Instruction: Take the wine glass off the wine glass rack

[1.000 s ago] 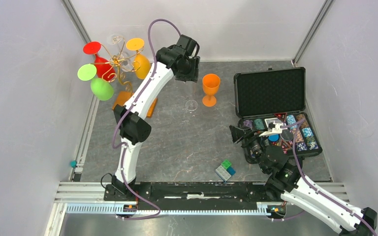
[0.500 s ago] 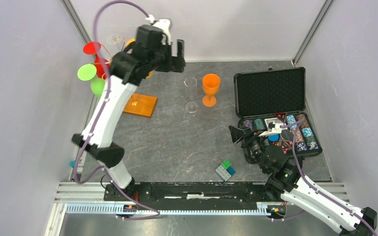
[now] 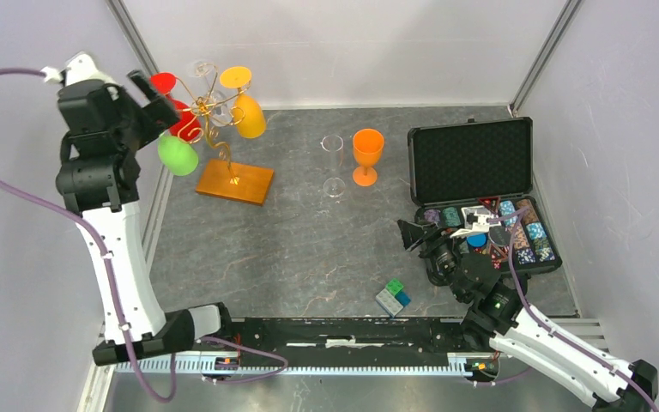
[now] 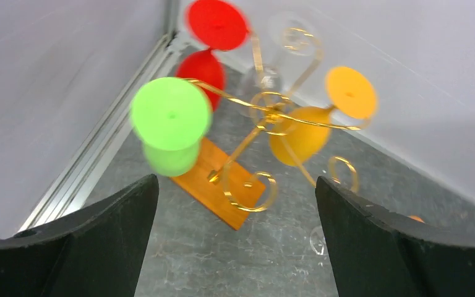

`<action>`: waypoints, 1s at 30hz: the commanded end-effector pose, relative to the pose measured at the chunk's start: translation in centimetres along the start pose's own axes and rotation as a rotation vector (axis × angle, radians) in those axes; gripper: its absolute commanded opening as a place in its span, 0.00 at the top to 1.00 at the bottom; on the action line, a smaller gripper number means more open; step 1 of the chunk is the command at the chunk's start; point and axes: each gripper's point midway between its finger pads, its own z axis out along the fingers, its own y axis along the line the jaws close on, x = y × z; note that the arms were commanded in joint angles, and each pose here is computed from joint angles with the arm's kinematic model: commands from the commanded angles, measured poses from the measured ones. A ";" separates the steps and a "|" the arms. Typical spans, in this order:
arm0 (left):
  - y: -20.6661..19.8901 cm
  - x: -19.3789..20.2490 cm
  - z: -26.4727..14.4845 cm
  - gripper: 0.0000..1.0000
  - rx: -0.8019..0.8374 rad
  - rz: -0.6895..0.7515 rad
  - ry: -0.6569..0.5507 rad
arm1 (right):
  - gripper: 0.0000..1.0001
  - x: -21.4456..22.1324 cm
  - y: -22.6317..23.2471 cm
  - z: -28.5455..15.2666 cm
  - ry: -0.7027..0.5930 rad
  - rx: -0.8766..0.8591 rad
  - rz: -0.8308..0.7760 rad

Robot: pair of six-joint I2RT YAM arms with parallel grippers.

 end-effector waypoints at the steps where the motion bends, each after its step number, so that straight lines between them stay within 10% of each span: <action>1: 4.3 1.7 1.9 0.00 -0.048 -0.179 0.084 | 0.22 -0.6 0.9 0.1 -0.013 -0.027 0.018; 12: 9.3 3.6 5.8 0.00 0.093 -0.624 0.057 | 0.22 0.1 -0.6 0.6 -0.017 0.026 -0.067; 30: 8.7 4.7 9.4 0.19 0.235 -0.803 0.114 | 0.22 3.0 -3.3 0.1 -0.030 0.028 -0.046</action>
